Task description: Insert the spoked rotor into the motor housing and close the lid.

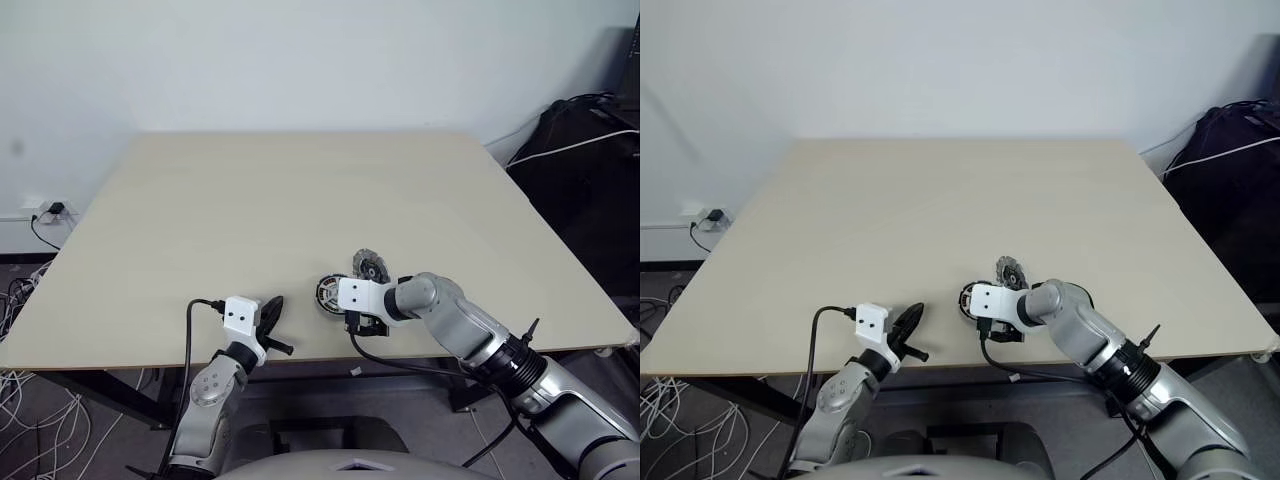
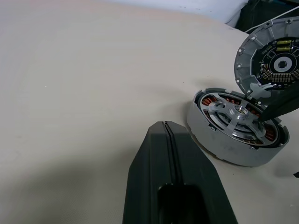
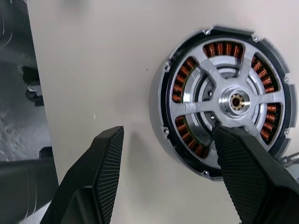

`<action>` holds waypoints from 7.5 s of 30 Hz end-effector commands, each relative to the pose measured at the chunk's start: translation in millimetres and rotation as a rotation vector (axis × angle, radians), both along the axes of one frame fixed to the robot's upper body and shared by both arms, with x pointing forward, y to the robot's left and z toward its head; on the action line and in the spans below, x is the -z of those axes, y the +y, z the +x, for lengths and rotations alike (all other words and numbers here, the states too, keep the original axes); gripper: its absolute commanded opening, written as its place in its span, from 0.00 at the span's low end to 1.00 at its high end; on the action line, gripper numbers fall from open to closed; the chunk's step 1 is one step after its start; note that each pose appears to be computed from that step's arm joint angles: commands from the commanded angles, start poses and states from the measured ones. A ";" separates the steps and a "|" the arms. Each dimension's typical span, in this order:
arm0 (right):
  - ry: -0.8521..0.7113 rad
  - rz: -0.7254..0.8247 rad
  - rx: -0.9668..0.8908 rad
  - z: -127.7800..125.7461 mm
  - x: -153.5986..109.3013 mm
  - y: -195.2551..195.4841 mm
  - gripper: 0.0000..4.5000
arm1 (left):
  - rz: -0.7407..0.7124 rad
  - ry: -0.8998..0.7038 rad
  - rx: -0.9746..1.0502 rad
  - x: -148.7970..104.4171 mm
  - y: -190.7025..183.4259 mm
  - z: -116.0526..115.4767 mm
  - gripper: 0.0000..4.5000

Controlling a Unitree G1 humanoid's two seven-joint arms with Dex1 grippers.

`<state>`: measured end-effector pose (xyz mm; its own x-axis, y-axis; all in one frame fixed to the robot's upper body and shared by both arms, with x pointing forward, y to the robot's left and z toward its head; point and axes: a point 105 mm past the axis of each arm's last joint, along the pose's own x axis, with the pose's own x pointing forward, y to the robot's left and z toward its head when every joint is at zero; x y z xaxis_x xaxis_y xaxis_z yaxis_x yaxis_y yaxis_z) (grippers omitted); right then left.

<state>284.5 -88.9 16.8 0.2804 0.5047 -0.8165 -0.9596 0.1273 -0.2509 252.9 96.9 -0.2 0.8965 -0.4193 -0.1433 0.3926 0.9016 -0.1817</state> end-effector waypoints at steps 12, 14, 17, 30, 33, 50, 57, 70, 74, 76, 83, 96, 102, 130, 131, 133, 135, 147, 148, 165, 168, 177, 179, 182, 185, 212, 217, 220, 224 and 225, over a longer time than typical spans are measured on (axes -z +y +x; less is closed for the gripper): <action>-0.039 0.027 0.018 12.2 -10.8 2.0 0.39 | -0.021 -0.068 -0.010 -19.0 -1.5 3.5 0.00; -0.042 0.032 0.024 12.8 -11.8 2.3 0.25 | -0.022 -0.069 -0.010 -19.2 -1.7 3.6 0.00; -0.043 0.036 0.027 12.7 -12.8 2.4 0.04 | -0.022 -0.070 -0.007 -19.5 -2.5 3.9 0.00; 0.001 0.095 0.076 7.8 -23.9 7.3 0.02 | -0.023 -0.067 0.002 -18.9 -3.9 4.9 0.00; 0.043 0.132 0.100 5.6 -30.2 13.4 0.02 | -0.025 -0.065 0.003 -18.7 -4.1 4.9 0.00; 0.126 0.151 0.122 -1.0 -23.7 22.3 0.10 | -0.025 -0.057 0.003 -16.5 -3.0 2.3 0.00; 0.115 0.212 0.103 -2.1 -31.2 36.4 0.59 | -0.026 -0.053 0.001 -15.2 -2.6 2.5 0.00; 0.176 0.683 0.011 -18.9 -94.8 81.7 0.72 | -0.026 -0.052 0.005 -14.1 -2.3 3.7 0.00; 0.045 0.819 0.129 5.3 -115.0 80.8 0.72 | -0.026 -0.051 0.006 -13.8 -1.8 4.0 0.00; -0.072 0.856 0.227 23.8 -122.7 73.8 0.72 | -0.024 -0.051 0.007 -13.7 -1.2 4.3 0.00; -0.360 0.777 0.415 61.0 -125.9 39.3 0.72 | -0.021 -0.051 0.008 -13.5 -0.3 4.9 0.00; -0.575 0.378 0.546 87.6 -94.6 -41.4 0.08 | -0.021 -0.051 0.009 -13.8 -0.8 5.3 0.00; -0.429 0.125 0.435 67.1 -56.0 -62.8 0.01 | -0.021 -0.052 0.006 -13.9 -0.8 4.3 0.00; -0.079 0.202 0.123 0.8 -62.7 -30.1 0.01 | -0.015 -0.049 0.020 -12.0 -0.4 3.8 0.00; -0.083 0.222 0.128 2.2 -62.9 -26.4 0.01 | -0.016 -0.050 0.020 -12.0 -0.3 3.7 0.00; -0.091 0.255 0.144 5.0 -61.6 -20.2 0.01 | -0.017 -0.051 0.019 -11.9 0.2 3.5 0.00; -0.089 0.295 0.169 7.0 -56.7 -11.9 0.01 | -0.017 -0.051 0.021 -11.5 0.8 3.1 0.00; -0.035 0.375 0.198 2.4 -39.4 14.8 0.01 | -0.015 -0.028 0.154 -9.0 -4.6 -7.8 0.00; -0.033 0.376 0.199 2.4 -38.8 15.9 0.01 | -0.018 -0.023 0.173 -9.0 -5.8 -9.7 0.00; 0.010 0.431 0.280 7.1 -24.2 27.4 0.01 | 0.001 -0.011 0.239 -2.2 -7.3 -21.1 0.00; 0.018 0.434 0.293 7.6 -22.4 26.9 0.01 | 0.014 -0.034 0.235 -2.7 -6.2 -20.2 0.00; 0.032 0.440 0.332 9.3 -17.5 28.0 0.01 | 0.053 -0.115 0.277 -8.0 -10.3 -19.1 0.00; 0.040 0.449 0.352 10.2 -16.7 28.6 0.01 | 0.061 -0.129 0.291 -8.9 -11.2 -19.2 0.00; 0.053 0.454 0.411 13.3 -13.4 27.2 0.01 | 0.079 -0.147 0.316 -9.6 -12.8 -19.9 0.00; 0.073 0.449 0.460 14.4 -8.6 25.6 0.01 | 0.089 -0.152 0.332 -9.8 -13.5 -20.7 0.00; -0.008 0.720 0.462 23.2 -46.4 35.0 0.01 | 0.077 -0.145 0.344 -9.1 -16.3 -23.3 0.00; -0.026 0.772 0.463 21.7 -57.5 29.6 0.29 | 0.073 -0.136 0.343 -6.8 -15.8 -23.7 0.00; -0.023 0.777 0.469 20.0 -56.3 25.9 0.50 | 0.072 -0.133 0.345 -5.6 -15.5 -23.5 0.00; -0.018 0.739 0.494 20.1 -44.0 16.5 0.79 | 0.072 -0.131 0.347 -4.6 -15.2 -23.3 0.00; -0.014 0.732 0.495 19.7 -40.7 14.8 0.86 | 0.073 -0.131 0.347 -4.5 -14.8 -23.3 0.00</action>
<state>299.8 -70.4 49.5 0.5932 0.7175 -0.3650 -0.7514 0.6563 0.0689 225.8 84.2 -3.9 0.7160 -0.6882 -0.1171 0.6864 0.7246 -0.0619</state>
